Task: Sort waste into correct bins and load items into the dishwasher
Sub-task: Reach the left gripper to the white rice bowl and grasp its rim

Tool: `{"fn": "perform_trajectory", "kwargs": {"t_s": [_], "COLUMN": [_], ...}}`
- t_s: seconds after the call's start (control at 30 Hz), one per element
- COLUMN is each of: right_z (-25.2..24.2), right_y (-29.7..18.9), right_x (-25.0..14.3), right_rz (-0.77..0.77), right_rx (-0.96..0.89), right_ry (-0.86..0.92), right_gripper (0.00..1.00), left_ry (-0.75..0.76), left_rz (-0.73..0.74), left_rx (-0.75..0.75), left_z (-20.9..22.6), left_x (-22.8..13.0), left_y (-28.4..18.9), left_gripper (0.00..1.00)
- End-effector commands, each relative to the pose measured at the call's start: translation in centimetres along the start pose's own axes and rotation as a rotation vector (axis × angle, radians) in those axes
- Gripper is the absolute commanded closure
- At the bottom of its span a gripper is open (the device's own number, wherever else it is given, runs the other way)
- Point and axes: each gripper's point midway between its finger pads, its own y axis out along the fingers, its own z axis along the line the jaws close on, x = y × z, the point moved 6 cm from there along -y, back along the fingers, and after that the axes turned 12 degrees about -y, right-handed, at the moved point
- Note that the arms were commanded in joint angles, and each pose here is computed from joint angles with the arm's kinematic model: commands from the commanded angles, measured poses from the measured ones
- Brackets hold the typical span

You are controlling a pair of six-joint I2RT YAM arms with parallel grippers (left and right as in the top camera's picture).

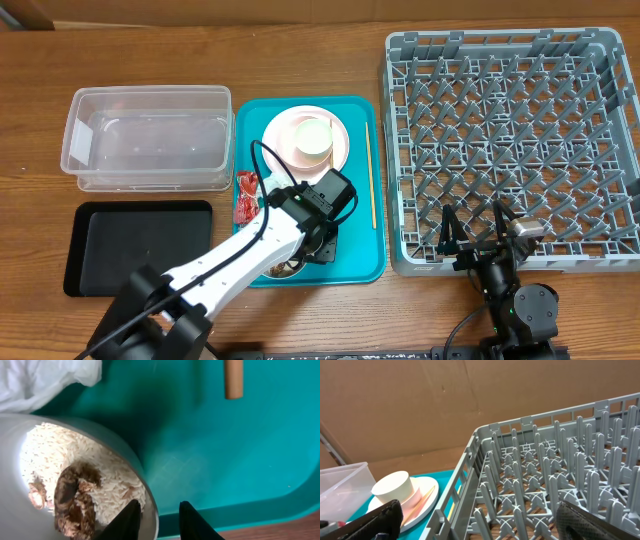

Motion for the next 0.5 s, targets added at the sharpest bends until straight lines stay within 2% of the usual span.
{"fn": "perform_trajectory", "kwargs": {"t_s": [0.0, 0.3, 0.47], "right_z": [-0.08, -0.08, -0.08], "right_y": [0.00, 0.00, 0.00], "right_x": [-0.11, -0.12, -0.12], "right_rz": [-0.009, -0.009, -0.009], "right_rx": [-0.004, -0.004, -0.004], "right_ry": [-0.004, -0.004, -0.004], "right_gripper": [0.00, 0.00, 0.00], "left_ry": [-0.005, -0.005, -0.005], "left_rz": [0.010, -0.001, -0.015], "left_rx": [0.030, 0.021, 0.027], "left_z": [0.16, -0.06, -0.03], "left_x": [-0.13, 0.12, 0.31], "left_y": [0.82, 0.96, 0.97], "left_gripper": [0.72, 0.77, 0.86]}}
